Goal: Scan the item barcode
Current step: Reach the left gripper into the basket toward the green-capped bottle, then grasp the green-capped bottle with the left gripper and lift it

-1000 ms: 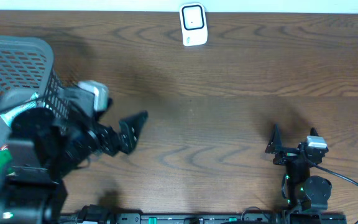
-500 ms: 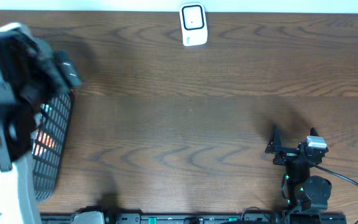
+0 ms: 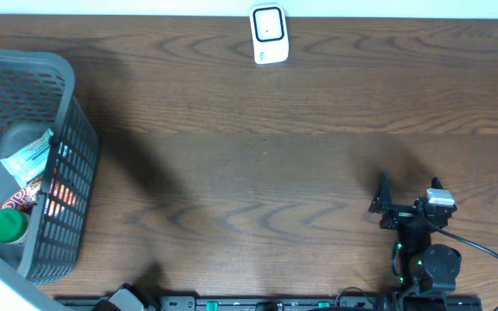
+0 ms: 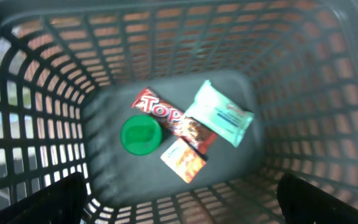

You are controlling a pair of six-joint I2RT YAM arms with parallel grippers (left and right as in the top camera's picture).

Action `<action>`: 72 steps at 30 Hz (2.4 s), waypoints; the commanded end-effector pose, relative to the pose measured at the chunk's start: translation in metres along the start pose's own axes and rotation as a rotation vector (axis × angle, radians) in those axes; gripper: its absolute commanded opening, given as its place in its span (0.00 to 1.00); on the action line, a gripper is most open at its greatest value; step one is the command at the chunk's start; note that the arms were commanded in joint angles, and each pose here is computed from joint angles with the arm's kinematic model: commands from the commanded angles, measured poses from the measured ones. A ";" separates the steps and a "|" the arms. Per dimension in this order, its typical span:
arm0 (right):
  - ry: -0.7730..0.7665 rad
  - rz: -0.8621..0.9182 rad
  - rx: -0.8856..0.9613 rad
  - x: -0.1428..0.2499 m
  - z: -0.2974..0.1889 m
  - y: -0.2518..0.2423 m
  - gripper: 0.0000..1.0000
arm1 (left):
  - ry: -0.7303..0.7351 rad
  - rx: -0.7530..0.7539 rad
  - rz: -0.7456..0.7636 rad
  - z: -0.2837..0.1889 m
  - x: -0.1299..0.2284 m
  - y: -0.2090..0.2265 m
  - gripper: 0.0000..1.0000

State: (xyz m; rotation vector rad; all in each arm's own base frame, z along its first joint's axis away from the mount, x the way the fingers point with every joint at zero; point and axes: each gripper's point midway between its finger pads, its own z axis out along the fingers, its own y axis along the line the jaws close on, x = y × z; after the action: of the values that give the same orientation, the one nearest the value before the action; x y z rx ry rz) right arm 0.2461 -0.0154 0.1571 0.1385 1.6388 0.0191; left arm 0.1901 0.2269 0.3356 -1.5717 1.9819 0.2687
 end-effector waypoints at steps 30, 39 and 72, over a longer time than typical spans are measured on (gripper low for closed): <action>0.000 0.009 -0.004 0.000 0.000 0.001 0.99 | 0.370 -0.243 -0.077 0.204 0.104 0.069 0.98; 0.000 0.009 -0.004 0.000 0.000 0.001 0.99 | 0.419 -0.271 -0.065 0.226 0.114 0.074 0.98; 0.000 0.009 -0.004 0.000 0.000 0.001 0.99 | 0.307 0.024 -0.125 0.129 0.049 0.010 0.62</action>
State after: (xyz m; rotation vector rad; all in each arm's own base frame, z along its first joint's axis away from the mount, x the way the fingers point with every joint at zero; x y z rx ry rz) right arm 0.2461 -0.0154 0.1570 0.1385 1.6392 0.0191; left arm 0.1932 0.2633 0.1355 -1.9474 2.2292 0.1026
